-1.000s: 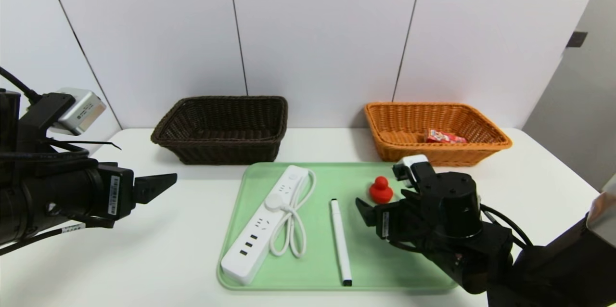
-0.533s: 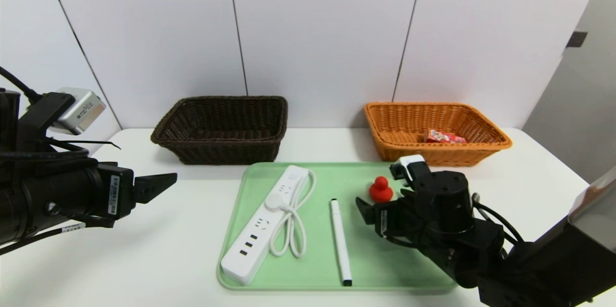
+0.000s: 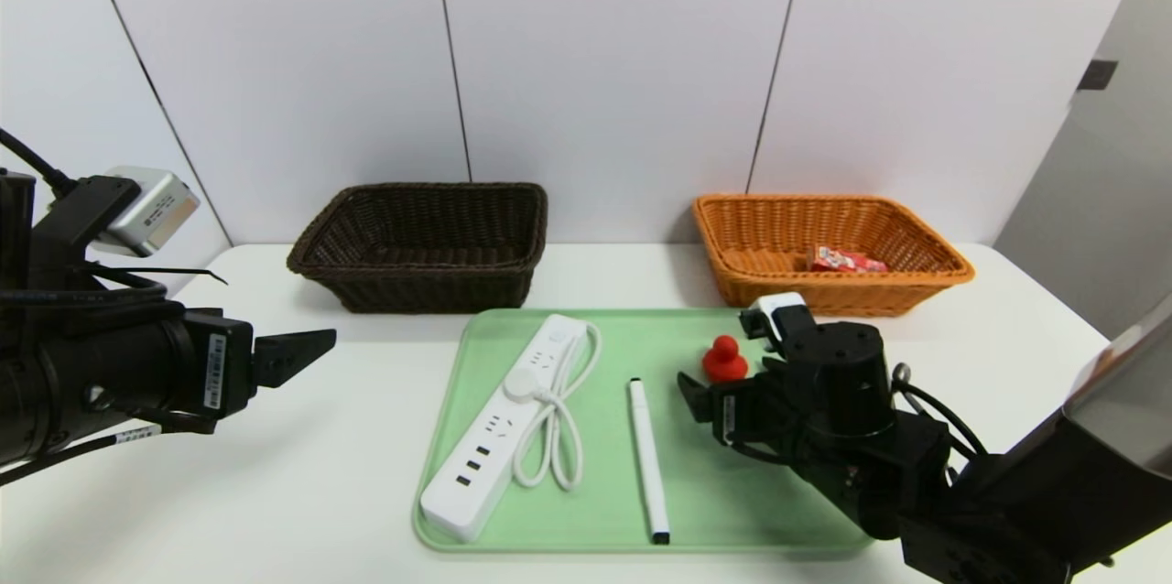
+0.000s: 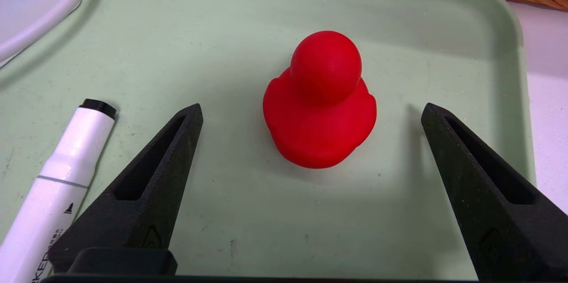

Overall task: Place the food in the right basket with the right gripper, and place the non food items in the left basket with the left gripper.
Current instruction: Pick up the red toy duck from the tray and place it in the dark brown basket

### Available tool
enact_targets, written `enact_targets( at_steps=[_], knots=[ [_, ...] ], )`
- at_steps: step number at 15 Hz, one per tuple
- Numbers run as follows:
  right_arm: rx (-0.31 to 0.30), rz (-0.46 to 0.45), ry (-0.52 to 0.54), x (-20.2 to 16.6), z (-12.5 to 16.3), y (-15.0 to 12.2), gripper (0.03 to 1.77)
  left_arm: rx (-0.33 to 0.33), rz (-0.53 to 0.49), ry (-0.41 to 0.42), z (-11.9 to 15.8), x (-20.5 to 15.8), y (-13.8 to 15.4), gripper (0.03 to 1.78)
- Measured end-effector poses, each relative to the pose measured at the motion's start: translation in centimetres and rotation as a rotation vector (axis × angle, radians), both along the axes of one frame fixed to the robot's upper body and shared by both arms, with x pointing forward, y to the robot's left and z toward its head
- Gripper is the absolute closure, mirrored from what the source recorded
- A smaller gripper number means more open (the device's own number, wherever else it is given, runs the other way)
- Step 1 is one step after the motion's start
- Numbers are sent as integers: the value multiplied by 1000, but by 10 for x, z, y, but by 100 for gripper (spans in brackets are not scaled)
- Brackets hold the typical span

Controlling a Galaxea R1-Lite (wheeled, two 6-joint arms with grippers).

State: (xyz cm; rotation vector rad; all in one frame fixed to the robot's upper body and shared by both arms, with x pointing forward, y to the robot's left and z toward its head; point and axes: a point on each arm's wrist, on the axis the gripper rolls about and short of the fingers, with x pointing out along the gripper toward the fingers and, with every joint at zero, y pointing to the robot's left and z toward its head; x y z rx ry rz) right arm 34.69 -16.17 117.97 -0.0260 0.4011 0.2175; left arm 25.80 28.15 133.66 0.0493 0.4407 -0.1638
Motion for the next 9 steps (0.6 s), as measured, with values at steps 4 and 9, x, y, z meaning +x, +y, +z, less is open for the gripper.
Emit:
enact_targets(
  at_steps=[4,9],
  knots=[
    [-6,-4,1,3,-2,0,42,1,0,0,0,0,0,12],
    [-1,-7,-7,6,-2,1,102,2,0,4,-1,-1,0,12]
  ],
)
